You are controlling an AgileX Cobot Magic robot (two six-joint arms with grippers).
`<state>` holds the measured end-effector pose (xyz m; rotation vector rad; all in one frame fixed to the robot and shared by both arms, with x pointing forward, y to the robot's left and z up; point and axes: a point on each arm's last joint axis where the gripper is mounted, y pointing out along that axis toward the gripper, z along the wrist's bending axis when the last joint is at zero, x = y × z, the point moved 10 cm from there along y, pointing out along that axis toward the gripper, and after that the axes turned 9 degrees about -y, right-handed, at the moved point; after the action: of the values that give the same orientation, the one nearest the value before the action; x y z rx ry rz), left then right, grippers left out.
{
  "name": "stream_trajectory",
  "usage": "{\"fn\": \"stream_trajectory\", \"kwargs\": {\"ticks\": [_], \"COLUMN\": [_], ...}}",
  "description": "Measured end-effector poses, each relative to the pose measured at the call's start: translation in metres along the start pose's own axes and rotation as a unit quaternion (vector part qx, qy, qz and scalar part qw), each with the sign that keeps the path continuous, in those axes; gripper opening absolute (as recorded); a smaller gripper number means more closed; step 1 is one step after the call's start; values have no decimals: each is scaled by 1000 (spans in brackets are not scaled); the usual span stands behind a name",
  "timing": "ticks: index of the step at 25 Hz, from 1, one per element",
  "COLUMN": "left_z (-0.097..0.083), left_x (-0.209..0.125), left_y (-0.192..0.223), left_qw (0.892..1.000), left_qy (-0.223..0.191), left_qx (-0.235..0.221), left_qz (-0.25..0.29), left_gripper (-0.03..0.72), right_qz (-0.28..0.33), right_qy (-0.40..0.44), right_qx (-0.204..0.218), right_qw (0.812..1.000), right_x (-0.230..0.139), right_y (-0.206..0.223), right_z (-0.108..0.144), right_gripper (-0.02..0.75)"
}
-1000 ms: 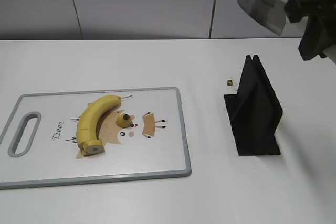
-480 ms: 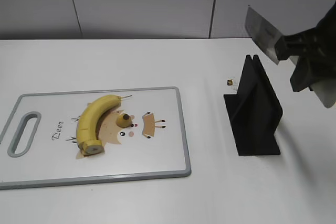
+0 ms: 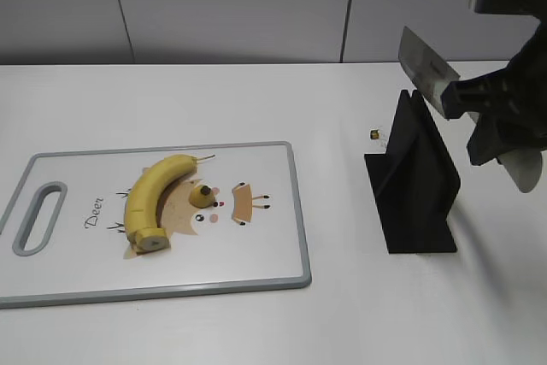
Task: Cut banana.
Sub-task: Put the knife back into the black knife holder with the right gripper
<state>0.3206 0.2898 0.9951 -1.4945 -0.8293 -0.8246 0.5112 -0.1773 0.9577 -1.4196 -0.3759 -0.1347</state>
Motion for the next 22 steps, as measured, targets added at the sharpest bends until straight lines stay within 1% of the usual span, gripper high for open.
{"fn": "stream_trajectory", "kwargs": {"ticks": [2, 8, 11, 18, 19, 20, 22], "left_z": [0, 0, 0, 0, 0, 0, 0], "left_x": [0, 0, 0, 0, 0, 0, 0], "left_y": [0, 0, 0, 0, 0, 0, 0], "left_qw": [1000, 1000, 1000, 1000, 1000, 1000, 1000], "left_qy": [0, 0, 0, 0, 0, 0, 0], "left_qx": [0, 0, 0, 0, 0, 0, 0], "left_qz": [0, 0, 0, 0, 0, 0, 0], "left_gripper": [589, 589, 589, 587, 587, 587, 587], "right_qz": [4, 51, 65, 70, 72, 75, 82], "right_qy": [0, 1, 1, 14, 17, 18, 14], "right_qx": [-1, -13, -17, -5, -3, -1, 5], "right_qw": [1000, 999, 998, 997, 997, 997, 996], "right_x": [0, -6, -8, -8, -8, -9, -12], "right_y": [4, 34, 44, 50, 51, 50, 50], "right_z": [0, -2, -3, 2, 3, 4, 6], "right_gripper": [160, 160, 160, 167, 186, 228, 350]}}
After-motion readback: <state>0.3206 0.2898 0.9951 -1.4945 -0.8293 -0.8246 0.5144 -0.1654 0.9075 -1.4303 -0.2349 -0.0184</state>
